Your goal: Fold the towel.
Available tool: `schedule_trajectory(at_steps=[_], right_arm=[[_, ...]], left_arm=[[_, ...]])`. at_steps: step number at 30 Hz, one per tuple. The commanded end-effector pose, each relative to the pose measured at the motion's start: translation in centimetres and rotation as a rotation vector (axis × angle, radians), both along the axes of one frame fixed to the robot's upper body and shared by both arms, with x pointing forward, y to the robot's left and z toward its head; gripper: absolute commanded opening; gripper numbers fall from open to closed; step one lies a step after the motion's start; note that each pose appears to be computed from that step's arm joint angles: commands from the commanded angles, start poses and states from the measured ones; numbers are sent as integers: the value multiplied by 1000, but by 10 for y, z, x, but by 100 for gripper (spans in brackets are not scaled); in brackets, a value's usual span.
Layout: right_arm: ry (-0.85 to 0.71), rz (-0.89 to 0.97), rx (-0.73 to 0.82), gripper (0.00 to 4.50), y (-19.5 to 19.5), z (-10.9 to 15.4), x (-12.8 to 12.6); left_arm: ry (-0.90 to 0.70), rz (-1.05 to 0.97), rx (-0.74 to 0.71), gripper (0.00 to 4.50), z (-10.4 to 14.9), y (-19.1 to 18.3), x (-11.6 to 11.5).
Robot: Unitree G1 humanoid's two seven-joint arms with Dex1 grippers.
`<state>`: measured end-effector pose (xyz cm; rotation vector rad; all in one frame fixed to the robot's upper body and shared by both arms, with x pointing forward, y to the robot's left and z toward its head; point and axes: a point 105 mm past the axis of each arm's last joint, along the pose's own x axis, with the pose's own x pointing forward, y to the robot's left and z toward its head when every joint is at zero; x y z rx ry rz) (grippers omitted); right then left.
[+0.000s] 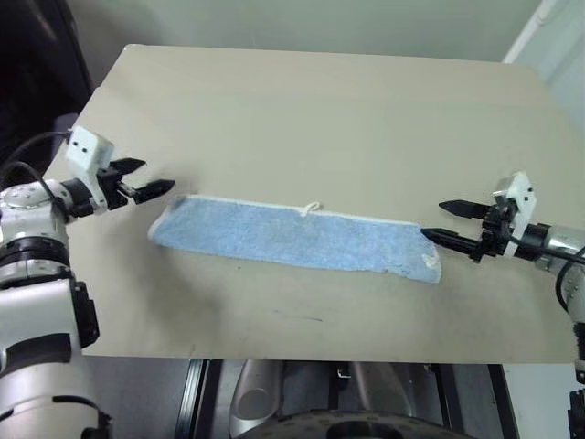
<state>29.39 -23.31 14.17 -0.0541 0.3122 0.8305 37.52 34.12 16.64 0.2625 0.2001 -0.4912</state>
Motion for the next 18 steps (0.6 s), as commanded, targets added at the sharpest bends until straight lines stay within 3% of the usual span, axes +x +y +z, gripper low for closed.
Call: schedule_trajectory(at_steps=[1, 6, 11, 15, 18], right_arm=[[26, 25, 125, 447, 17, 26, -18], [163, 35, 287, 447, 41, 27, -41], [370, 38, 480, 447, 57, 19, -61], [540, -6, 584, 447, 65, 3, -76], [681, -52, 652, 447, 72, -12, -93]], left_arm=[[-88, -73, -91, 450, 26, -6, -2], [21, -277, -9, 450, 0, -32, -13], [39, -484, -49, 450, -12, -73, -22], [38, -608, 3, 450, -24, -100, -31], [-3, -702, -46, 450, -20, -127, -38]])
